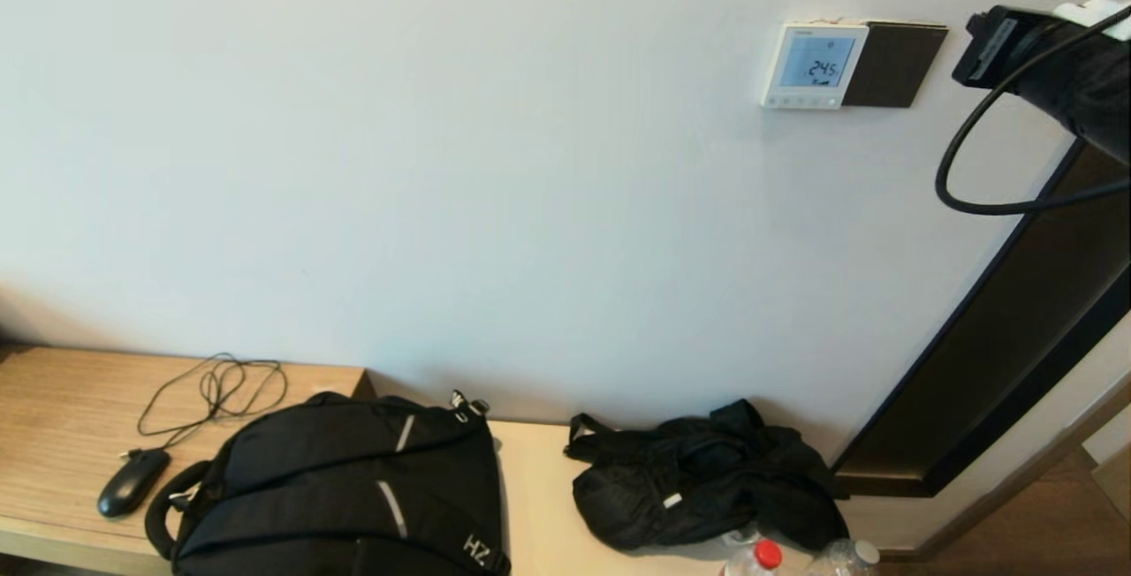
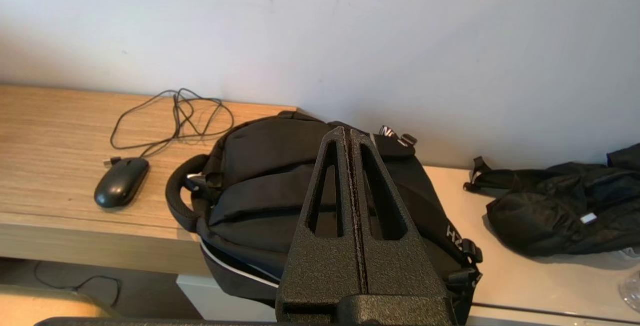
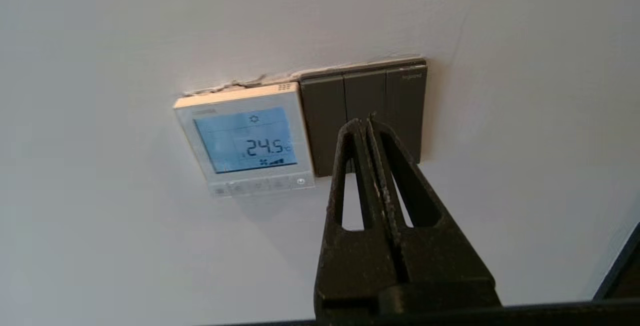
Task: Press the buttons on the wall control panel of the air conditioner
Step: Turn off the central air conditioner
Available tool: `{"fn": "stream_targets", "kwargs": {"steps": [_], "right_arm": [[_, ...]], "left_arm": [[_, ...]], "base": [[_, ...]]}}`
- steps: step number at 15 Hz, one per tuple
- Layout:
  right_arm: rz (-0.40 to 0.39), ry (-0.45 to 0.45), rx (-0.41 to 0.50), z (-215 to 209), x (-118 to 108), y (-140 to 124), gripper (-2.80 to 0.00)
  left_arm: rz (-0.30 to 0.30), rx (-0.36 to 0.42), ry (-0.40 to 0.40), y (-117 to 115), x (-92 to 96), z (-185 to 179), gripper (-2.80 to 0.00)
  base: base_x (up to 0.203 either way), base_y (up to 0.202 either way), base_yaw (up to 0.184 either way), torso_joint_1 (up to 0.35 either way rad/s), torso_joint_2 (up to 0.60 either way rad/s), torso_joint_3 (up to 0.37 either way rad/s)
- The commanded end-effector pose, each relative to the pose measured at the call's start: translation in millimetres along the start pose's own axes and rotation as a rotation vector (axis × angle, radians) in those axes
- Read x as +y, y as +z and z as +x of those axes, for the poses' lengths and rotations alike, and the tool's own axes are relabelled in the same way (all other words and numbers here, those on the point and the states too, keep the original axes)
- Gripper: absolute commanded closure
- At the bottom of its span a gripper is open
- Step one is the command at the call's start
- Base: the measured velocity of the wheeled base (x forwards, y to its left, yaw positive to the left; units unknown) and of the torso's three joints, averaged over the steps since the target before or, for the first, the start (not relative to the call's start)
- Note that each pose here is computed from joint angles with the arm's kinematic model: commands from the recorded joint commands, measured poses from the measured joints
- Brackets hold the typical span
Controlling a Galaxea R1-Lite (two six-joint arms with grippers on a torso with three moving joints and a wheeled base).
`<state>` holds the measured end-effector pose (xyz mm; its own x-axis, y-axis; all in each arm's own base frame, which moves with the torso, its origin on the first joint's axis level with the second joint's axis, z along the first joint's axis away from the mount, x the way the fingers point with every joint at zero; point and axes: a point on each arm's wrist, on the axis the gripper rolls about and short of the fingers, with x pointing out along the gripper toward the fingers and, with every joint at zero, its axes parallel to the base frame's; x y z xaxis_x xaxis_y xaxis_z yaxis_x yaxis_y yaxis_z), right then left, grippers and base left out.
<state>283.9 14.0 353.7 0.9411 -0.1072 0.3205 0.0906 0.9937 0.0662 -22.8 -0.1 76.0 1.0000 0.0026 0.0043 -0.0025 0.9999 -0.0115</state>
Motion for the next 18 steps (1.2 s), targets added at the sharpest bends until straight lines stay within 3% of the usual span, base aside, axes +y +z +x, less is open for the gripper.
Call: {"fn": "stream_targets", "kwargs": {"steps": [1, 13, 18], "right_arm": [[-0.016, -0.015, 0.024, 21, 4, -29, 0.0], [-0.03, -0.064, 0.068, 57, 21, -76, 0.0], [-0.014, -0.028, 0.067, 57, 39, -77, 0.0]], "left_arm": [[-0.001, -0.002, 0.0, 0, 0.0, 0, 0.0], [-0.001, -0.002, 0.0, 0, 0.0, 0, 0.0], [-0.001, -0.002, 0.0, 0, 0.0, 0, 0.0]], "base": [[0.0, 0.0, 0.0, 0.0, 0.0, 0.0], [0.0, 0.0, 0.0, 0.0, 0.0, 0.0], [0.0, 0.0, 0.0, 0.0, 0.0, 0.0]]}}
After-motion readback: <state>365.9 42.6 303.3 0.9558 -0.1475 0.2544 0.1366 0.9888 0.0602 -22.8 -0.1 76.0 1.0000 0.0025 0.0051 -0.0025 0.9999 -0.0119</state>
